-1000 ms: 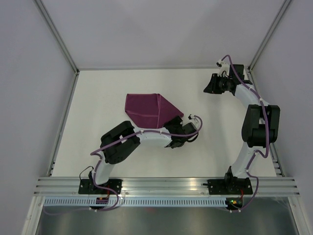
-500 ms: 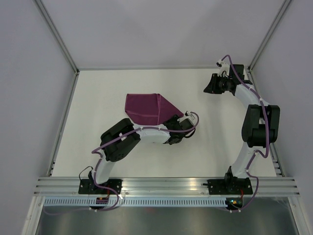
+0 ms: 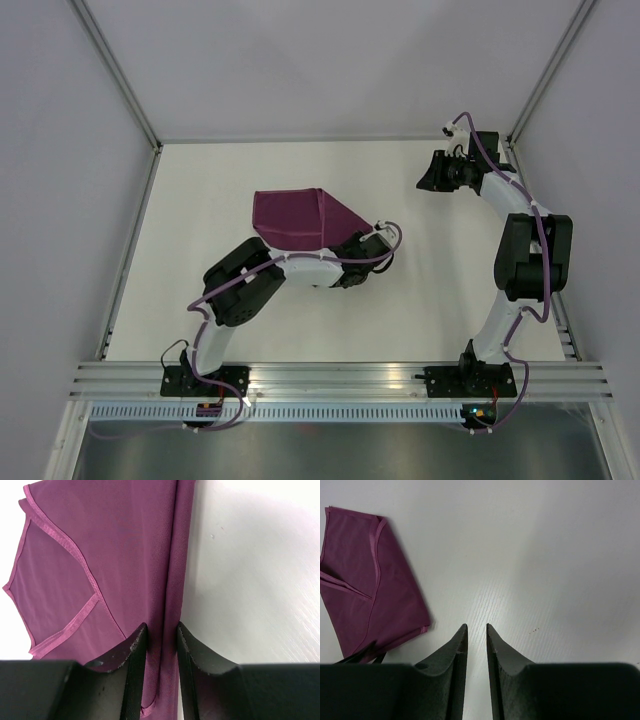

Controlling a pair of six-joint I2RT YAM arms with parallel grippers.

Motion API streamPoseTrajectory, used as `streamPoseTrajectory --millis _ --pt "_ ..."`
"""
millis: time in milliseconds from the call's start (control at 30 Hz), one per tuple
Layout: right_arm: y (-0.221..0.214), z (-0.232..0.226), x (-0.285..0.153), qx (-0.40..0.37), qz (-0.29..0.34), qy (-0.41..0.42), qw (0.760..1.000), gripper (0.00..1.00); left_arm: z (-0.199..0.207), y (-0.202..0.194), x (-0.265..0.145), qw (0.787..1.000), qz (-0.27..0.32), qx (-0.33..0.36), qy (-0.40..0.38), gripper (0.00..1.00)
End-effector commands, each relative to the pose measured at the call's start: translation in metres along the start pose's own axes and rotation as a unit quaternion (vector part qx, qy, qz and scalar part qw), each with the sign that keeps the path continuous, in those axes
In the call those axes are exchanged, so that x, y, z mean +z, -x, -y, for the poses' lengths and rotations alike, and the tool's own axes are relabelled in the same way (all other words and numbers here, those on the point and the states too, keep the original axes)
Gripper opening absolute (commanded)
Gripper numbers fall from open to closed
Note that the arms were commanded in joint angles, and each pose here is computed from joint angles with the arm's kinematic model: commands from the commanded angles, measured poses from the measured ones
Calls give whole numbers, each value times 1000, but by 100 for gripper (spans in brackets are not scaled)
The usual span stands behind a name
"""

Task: Fold the napkin, place the utensils inside, and roll it up
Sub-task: Roll the napkin with the utensil

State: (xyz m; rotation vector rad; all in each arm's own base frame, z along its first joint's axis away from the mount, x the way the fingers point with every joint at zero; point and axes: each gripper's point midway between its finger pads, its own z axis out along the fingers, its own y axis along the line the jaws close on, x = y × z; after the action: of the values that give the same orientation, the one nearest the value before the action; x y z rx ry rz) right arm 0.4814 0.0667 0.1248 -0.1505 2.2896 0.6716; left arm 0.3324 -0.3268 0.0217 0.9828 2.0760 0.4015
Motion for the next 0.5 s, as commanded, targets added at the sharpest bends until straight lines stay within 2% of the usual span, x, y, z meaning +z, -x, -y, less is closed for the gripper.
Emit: streamPoseTrajectory --millis 0,433,467 --pt "6 -4 -7 -13 11 7 1000 27 28 -41 13 995 -48 35 -78 35" --pt "3 -7 -11 -46 11 14 999 26 36 -52 19 990 -62 21 -121 20" --pt "1 -7 -11 -50 9 15 999 26 34 -52 18 990 -63 19 -123 9"
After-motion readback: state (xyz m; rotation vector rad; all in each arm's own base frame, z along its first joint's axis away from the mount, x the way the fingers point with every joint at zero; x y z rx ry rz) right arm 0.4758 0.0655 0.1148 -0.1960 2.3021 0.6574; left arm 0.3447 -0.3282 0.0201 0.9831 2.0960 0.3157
